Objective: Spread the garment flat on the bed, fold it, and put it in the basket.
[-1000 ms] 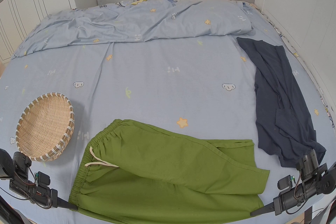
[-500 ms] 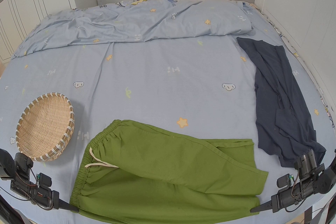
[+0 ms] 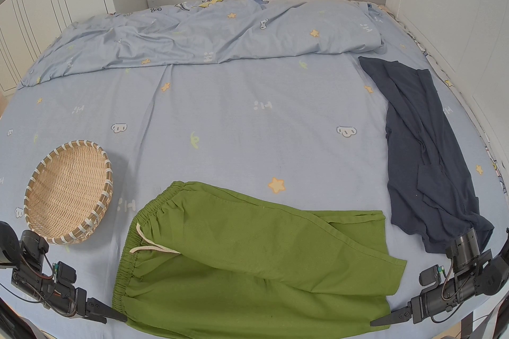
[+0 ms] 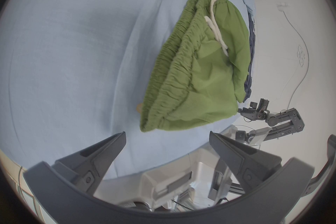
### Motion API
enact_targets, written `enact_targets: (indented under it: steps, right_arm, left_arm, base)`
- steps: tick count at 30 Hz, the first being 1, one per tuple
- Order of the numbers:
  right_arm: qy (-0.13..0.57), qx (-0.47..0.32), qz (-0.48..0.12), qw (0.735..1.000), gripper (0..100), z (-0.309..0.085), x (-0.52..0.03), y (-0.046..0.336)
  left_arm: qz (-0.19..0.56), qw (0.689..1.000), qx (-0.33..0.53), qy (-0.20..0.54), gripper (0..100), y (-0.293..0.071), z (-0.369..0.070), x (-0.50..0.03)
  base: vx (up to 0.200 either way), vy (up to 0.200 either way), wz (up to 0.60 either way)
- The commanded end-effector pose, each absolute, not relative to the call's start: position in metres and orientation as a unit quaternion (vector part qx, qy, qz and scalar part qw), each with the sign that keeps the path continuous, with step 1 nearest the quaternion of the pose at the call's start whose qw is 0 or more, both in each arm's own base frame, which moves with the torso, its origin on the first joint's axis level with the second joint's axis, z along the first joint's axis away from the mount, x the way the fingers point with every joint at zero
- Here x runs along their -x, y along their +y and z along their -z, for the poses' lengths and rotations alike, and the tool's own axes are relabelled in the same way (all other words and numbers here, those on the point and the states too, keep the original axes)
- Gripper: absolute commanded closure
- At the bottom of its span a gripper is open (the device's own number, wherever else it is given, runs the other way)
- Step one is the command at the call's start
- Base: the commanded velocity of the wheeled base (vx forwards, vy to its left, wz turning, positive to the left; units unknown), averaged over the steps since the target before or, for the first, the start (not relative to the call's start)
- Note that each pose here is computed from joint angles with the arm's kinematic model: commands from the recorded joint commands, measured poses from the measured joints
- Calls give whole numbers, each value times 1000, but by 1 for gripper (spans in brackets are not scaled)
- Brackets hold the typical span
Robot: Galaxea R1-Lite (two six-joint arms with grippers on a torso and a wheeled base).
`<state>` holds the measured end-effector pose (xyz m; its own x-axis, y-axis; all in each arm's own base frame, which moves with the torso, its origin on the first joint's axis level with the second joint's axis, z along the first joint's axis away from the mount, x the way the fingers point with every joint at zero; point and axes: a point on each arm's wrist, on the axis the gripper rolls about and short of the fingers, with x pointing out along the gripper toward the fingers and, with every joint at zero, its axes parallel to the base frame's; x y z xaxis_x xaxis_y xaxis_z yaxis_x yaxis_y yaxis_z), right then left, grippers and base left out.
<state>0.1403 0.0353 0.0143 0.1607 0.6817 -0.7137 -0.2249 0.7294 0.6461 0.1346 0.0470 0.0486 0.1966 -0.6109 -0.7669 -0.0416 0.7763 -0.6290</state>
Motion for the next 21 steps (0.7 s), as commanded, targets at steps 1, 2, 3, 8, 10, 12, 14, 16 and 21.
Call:
enact_targets:
  steps: [1, 2, 3, 8, 10, 12, 14, 16, 21]
  right_arm:
    - [535, -194, -315, 760, 0, -23, -136, 33]
    - [524, -193, -316, 767, 0, -25, -135, 32]
    - [519, -193, -314, 771, 0, -26, -135, 31]
    - [470, -192, -308, 805, 0, -39, -135, 25]
    - [442, -190, -305, 822, 0, -48, -132, 22]
    - [416, -185, -305, 836, 0, -56, -131, 20]
    - [387, -178, -303, 853, 0, -64, -132, 18]
    - [370, -173, -303, 861, 0, -70, -135, 17]
    - [321, -167, -291, 886, 0, -89, -150, 11]
  left_arm:
    - [197, 737, 271, 587, 0, 50, -77, -138]
    - [201, 729, 283, 590, 0, 51, -83, -139]
    - [203, 724, 291, 592, 0, 52, -87, -140]
    - [203, 718, 305, 592, 0, 56, -103, -145]
    - [200, 737, 295, 575, 0, 55, -116, -141]
    - [206, 754, 279, 558, 0, 51, -132, -137]
    - [219, 759, 269, 551, 0, 47, -152, -138]
    - [236, 755, 261, 553, 0, 42, -168, -143]
    - [276, 741, 249, 559, 0, 26, -214, -173]
  base:
    - [0, 0, 0]
    - [0, 0, 0]
    - [0, 0, 0]
    - [0, 0, 0]
    - [0, 0, 0]
    - [0, 0, 0]
    - [0, 0, 0]
    - [0, 0, 0]
    - [0, 0, 0]
